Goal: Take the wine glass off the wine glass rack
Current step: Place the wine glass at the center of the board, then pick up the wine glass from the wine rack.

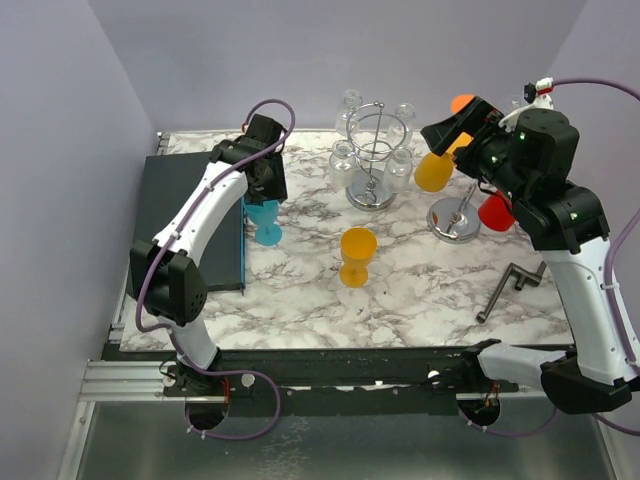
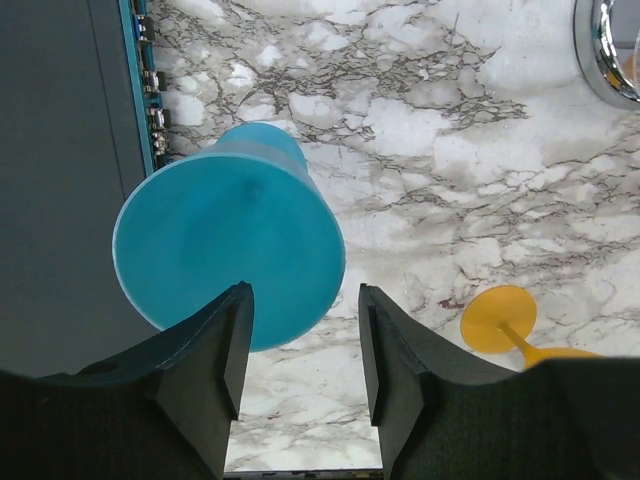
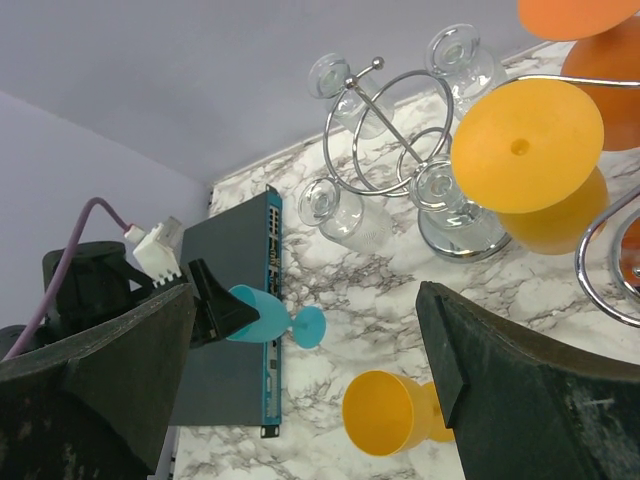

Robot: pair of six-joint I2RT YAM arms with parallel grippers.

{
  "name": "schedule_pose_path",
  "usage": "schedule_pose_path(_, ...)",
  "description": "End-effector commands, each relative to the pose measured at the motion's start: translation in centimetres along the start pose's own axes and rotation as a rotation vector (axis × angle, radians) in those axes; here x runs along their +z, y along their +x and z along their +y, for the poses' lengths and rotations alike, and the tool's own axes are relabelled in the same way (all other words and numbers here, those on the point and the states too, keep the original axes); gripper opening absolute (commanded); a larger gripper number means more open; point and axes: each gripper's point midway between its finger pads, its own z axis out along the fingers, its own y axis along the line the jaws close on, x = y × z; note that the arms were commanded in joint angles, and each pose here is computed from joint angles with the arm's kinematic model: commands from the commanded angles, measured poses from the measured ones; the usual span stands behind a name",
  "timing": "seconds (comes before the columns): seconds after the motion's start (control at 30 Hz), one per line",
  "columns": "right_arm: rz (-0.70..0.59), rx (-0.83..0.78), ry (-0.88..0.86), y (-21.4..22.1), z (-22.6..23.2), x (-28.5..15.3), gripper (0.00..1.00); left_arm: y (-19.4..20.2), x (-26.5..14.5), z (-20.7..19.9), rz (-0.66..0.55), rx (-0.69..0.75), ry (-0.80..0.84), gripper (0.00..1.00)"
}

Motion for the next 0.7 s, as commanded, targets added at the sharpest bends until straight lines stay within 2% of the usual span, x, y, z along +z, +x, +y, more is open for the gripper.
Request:
schedule_pose_path(0.0, -0.051, -0.025, 0.024, -1.3, -0.4, -1.3, 1.00, -2.3, -4.1, -0.3, -0.120, 0.006, 0.025, 0.53)
schedule_pose_path(0.17, -0.111, -0.062, 0.076, -3.3, -0.7, -1.3, 1.00, -3.1, -6.7, -0.7, -0.185, 0.007, 0.063, 0.56)
schedule_pose_path(0.4, -0.108, -0.100, 0.129, -5.6, -0.3, 1.0, 1.00, -2.9, -11.3, -3.2, -0.288, 0.034, 0.159, 0.60)
schedule_pose_path(0.53, -0.104, -0.057, 0.166, -8.2, -3.4, 1.7, 1.00, -2.4, -14.3, -5.3, -0.339, 0.045, 0.271, 0.63)
schedule_pose_path(0.67, -0.148, -0.011, 0.212, -10.8, -6.5, 0.0, 1.00, -1.8, -16.5, -6.8, -0.370, 0.051, 0.377, 0.63)
